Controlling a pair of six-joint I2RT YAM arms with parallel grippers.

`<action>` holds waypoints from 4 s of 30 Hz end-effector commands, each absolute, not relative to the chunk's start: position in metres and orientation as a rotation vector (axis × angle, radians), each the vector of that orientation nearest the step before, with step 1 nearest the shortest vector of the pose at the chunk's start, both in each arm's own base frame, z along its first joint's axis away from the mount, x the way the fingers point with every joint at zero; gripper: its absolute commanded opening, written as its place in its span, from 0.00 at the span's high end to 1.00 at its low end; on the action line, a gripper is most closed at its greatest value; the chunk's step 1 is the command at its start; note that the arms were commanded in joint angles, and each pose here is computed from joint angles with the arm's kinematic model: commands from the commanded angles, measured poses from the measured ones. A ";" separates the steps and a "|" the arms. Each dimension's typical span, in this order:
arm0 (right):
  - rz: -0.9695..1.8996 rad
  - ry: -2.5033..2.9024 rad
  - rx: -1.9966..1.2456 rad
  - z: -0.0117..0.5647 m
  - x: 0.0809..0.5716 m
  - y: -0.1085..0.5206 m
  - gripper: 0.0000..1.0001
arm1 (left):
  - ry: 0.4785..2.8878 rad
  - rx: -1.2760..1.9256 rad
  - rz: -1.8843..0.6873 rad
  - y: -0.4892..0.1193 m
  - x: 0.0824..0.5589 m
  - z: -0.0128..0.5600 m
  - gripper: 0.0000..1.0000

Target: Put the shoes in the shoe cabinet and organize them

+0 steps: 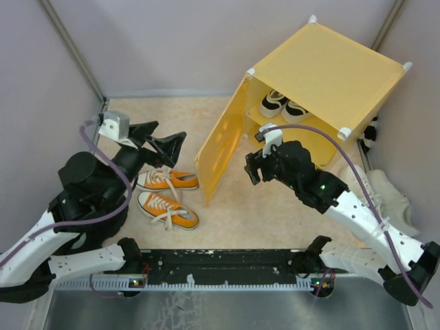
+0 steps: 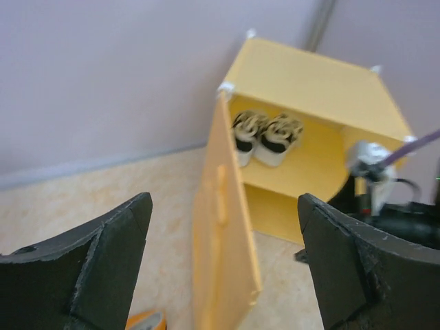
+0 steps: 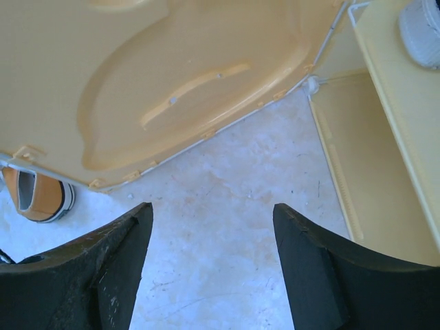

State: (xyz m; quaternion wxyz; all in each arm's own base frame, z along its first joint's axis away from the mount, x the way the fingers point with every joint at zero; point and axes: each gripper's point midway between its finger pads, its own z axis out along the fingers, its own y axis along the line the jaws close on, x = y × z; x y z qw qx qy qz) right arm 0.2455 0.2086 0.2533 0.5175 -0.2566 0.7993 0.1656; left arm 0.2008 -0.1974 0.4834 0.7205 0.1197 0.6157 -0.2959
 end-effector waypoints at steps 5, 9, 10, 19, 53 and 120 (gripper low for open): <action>0.387 1.910 -0.588 0.257 0.240 0.199 0.29 | 1.662 -0.226 -0.218 -0.132 0.244 0.364 0.01; 0.378 1.919 -0.573 0.256 0.240 0.197 0.29 | 1.716 -0.340 -0.132 -0.116 0.261 0.332 0.01; 0.378 1.922 -0.570 0.256 0.240 0.196 0.29 | 1.732 -0.349 -0.125 -0.114 0.266 0.325 0.01; 0.350 1.930 -0.523 0.253 0.240 0.187 0.28 | 2.015 -0.374 -0.199 -0.153 0.290 0.213 0.11; 0.350 1.966 -0.507 0.235 0.242 0.190 0.26 | 2.178 -1.180 -0.119 -0.155 0.297 0.078 0.48; 0.393 1.949 -0.468 0.235 0.239 0.191 0.26 | 2.483 -0.912 -0.390 -0.165 0.182 0.119 0.33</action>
